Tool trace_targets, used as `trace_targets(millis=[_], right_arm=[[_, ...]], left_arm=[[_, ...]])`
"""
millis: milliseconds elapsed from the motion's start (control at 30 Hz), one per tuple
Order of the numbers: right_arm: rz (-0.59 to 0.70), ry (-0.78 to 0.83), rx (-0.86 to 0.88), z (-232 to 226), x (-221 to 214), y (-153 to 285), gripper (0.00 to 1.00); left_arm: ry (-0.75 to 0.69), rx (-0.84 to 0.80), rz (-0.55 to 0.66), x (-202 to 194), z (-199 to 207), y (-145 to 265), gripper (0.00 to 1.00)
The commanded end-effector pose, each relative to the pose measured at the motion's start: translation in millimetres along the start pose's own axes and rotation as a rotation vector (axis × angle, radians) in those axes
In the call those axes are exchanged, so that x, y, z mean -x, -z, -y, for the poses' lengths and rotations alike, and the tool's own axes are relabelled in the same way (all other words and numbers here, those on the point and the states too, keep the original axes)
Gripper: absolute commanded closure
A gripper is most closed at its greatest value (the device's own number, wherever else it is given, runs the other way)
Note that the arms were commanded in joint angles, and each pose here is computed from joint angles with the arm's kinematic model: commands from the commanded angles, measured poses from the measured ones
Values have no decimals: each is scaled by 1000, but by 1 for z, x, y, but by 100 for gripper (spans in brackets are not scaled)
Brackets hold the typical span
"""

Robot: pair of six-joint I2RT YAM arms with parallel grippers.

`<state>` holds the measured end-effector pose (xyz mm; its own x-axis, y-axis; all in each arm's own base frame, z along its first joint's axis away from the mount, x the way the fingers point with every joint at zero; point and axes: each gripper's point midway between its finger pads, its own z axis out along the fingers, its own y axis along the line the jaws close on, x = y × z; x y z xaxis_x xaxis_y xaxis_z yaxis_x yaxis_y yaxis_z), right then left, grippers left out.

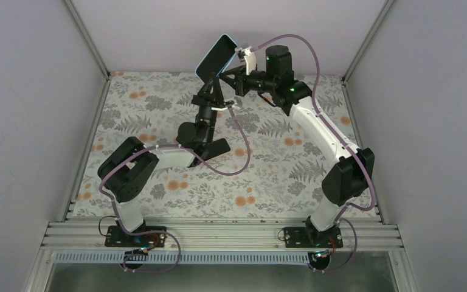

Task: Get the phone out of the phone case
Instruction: Remove the phone case from the phone.

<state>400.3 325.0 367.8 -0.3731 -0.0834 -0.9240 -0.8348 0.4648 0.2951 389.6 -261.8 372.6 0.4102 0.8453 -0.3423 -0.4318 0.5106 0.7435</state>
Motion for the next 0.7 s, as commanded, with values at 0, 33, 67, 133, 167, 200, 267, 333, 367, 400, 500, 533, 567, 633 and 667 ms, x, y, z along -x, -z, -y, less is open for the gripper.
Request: trace_targets(millis=[0,33,67,133,167,200,267,333,367,400,500,533,567,633,667], right_arm=[[-2,5,-94,17,-6,-1,97],[-2,5,-123,23,-6,-1,97],[0,5,-150,29,-6,0,97],[5,5,-183,37,-6,2,97],[7,4,-197,41,-6,3,97],[9,4,-213,44,-6,4,97],[15,12,-255,50,-5,8,97],[19,29,-334,63,-4,11,97],[21,38,-370,69,-3,14,97],[21,51,-407,75,-3,16,97],[18,101,-515,91,-1,24,97],[12,119,-541,96,-1,27,97],[6,130,-557,100,-2,30,97],[-18,137,-542,104,-10,33,97],[-33,133,-526,105,-15,35,97]], left_arm=[[120,256,68,22,-73,3,98],[122,254,72,25,-74,3,98],[125,249,73,27,-74,4,98],[131,235,75,32,-74,6,98],[133,226,74,33,-74,6,98],[138,216,74,34,-74,7,98],[156,192,73,36,-75,9,98],[196,153,64,38,-75,9,98],[214,111,58,40,-71,9,98],[238,74,50,41,-69,9,98],[303,-30,34,45,-67,9,98],[311,-63,28,46,-65,11,98],[307,-88,19,45,-63,12,98],[280,-109,6,38,-62,20,98],[250,-121,4,33,-59,28,98]])
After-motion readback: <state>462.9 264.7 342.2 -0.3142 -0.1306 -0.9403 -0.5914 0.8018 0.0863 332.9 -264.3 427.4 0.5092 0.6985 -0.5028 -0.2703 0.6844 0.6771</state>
